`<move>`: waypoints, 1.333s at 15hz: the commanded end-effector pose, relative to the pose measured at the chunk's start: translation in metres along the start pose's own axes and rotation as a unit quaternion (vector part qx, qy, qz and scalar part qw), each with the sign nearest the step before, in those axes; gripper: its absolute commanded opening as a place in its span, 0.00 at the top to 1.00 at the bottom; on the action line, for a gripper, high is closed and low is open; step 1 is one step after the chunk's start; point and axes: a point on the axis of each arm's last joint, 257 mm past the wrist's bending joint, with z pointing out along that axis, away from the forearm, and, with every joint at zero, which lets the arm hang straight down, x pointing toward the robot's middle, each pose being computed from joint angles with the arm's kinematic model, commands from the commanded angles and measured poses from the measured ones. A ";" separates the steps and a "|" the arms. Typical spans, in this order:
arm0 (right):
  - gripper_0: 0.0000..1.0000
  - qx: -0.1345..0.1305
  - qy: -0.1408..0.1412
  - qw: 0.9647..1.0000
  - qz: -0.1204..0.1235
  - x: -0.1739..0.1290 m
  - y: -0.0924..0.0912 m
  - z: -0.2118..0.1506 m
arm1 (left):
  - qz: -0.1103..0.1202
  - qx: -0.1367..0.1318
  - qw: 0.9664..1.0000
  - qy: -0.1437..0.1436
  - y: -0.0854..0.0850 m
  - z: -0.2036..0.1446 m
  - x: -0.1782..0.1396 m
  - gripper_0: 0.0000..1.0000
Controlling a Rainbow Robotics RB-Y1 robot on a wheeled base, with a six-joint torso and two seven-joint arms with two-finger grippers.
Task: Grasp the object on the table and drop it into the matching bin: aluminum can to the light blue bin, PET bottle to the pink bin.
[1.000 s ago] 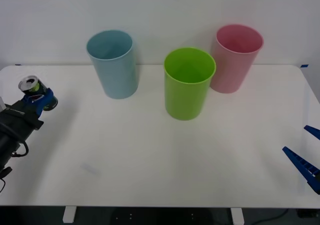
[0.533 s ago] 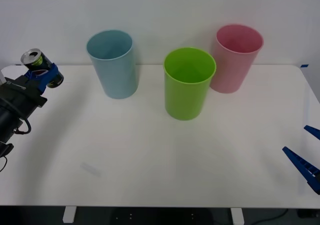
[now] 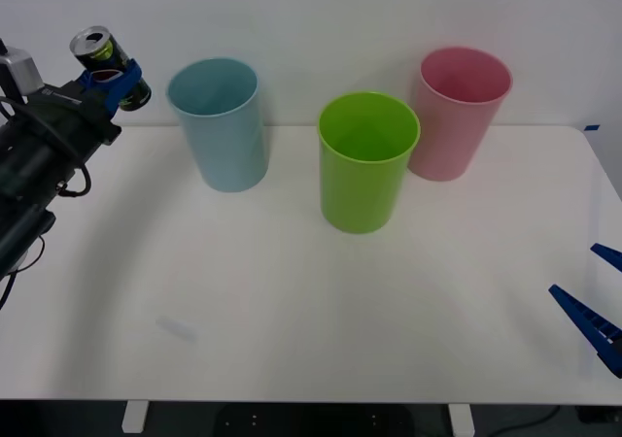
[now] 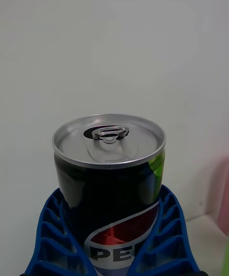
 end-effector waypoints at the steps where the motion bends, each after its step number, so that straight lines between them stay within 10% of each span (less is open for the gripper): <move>1: 0.00 0.000 0.000 1.000 0.000 0.000 0.000 0.000 | 0.002 0.006 1.000 0.014 -0.001 0.032 0.010 0.99; 20: 0.00 0.000 0.000 1.000 0.000 0.000 0.000 0.000 | 0.024 0.020 0.996 0.082 -0.026 0.141 0.046 0.98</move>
